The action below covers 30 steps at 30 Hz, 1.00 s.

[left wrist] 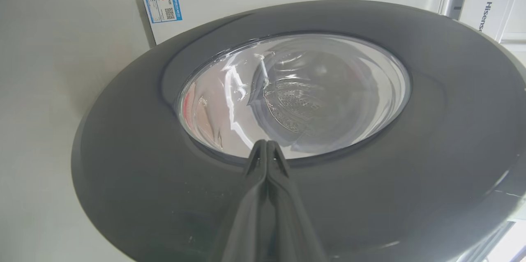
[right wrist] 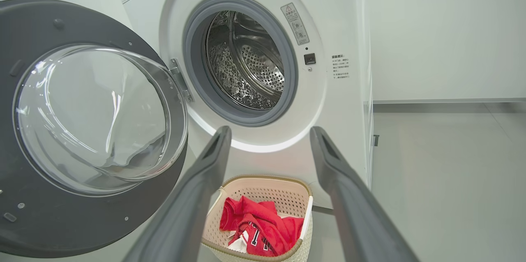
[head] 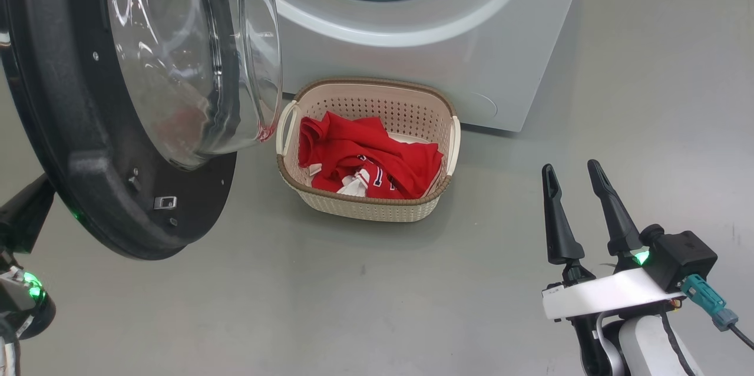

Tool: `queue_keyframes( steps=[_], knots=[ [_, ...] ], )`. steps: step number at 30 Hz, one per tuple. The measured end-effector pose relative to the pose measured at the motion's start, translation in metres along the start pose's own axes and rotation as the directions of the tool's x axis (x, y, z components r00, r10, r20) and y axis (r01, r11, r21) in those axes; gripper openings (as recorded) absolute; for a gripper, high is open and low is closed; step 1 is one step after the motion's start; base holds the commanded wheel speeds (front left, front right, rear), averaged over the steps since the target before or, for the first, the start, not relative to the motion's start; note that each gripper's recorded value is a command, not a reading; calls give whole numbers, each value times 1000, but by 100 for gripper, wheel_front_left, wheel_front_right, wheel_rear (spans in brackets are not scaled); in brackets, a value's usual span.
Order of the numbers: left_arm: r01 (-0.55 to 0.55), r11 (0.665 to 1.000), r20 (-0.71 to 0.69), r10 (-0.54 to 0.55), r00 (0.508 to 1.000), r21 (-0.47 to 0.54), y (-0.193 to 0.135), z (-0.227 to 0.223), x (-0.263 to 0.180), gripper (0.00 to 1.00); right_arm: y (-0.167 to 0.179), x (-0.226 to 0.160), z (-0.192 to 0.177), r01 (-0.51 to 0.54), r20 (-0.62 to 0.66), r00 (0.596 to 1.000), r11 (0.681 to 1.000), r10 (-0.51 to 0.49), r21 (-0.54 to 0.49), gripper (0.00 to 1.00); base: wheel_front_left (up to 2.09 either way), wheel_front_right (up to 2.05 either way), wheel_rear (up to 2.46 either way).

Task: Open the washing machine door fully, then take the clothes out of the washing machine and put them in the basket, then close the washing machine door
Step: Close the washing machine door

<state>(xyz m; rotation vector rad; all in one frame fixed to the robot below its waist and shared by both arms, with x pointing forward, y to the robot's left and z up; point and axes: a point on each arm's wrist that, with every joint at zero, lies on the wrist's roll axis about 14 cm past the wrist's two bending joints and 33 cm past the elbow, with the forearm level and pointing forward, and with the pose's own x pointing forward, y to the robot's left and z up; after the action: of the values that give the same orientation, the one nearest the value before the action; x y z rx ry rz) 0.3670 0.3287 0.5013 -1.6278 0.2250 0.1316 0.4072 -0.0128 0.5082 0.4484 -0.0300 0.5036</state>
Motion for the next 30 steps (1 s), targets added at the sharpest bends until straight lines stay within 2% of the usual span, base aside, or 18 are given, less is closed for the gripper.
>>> queue_keyframes(
  steps=[15,30],
  knots=[
    [72,997,-181,-78,980,-37,-17,-38,5,0,-2,-3,6,10,14,1000,1000,-10,-2,100,0,0,0],
    [66,993,-302,-93,949,-97,-9,-80,13,0,-7,-17,19,43,41,998,999,-43,-20,100,0,0,0]
  ],
)
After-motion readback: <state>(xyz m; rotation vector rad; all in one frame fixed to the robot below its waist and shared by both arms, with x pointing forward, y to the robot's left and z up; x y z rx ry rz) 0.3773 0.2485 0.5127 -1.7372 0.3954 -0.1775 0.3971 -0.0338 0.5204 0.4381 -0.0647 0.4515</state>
